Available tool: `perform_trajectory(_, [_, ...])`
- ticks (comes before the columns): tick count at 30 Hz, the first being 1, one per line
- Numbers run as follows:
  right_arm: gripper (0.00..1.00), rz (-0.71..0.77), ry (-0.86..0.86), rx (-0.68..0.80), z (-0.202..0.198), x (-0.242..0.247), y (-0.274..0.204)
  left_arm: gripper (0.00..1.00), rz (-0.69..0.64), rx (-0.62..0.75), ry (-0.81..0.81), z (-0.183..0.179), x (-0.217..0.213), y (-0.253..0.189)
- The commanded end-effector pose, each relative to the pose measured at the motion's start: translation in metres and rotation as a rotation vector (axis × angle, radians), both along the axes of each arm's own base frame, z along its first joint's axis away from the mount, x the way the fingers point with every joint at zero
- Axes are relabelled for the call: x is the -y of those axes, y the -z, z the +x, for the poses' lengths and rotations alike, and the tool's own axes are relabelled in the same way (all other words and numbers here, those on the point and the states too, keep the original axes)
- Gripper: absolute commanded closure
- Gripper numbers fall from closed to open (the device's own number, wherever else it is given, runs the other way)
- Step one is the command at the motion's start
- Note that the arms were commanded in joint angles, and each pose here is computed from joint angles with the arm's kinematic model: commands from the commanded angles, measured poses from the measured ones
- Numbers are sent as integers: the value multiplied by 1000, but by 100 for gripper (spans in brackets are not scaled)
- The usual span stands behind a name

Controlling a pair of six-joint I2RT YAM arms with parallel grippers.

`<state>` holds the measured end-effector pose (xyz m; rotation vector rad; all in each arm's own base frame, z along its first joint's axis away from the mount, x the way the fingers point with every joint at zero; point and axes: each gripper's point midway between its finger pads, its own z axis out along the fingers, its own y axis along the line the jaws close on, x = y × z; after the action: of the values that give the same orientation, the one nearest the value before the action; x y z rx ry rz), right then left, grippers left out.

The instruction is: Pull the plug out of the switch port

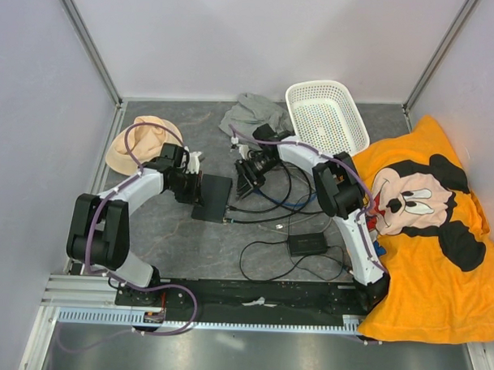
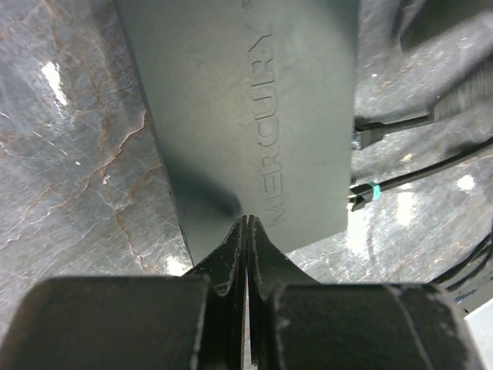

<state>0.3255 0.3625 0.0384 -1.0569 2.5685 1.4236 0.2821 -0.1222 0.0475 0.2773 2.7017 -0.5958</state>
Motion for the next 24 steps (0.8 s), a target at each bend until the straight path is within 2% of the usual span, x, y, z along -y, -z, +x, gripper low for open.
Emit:
perform_trajectory(1, [44, 71, -41, -21, -10, -17, -9, 98, 15, -6, -8, 4, -1, 10])
perform_trajectory(10, [44, 46, -57, -32, -15, -26, 8, 98, 43, -17, -19, 5, -5, 14])
perform_trajectory(24, [53, 21, -78, -36, -21, -33, 26, 98, 47, -23, -22, 5, -5, 16])
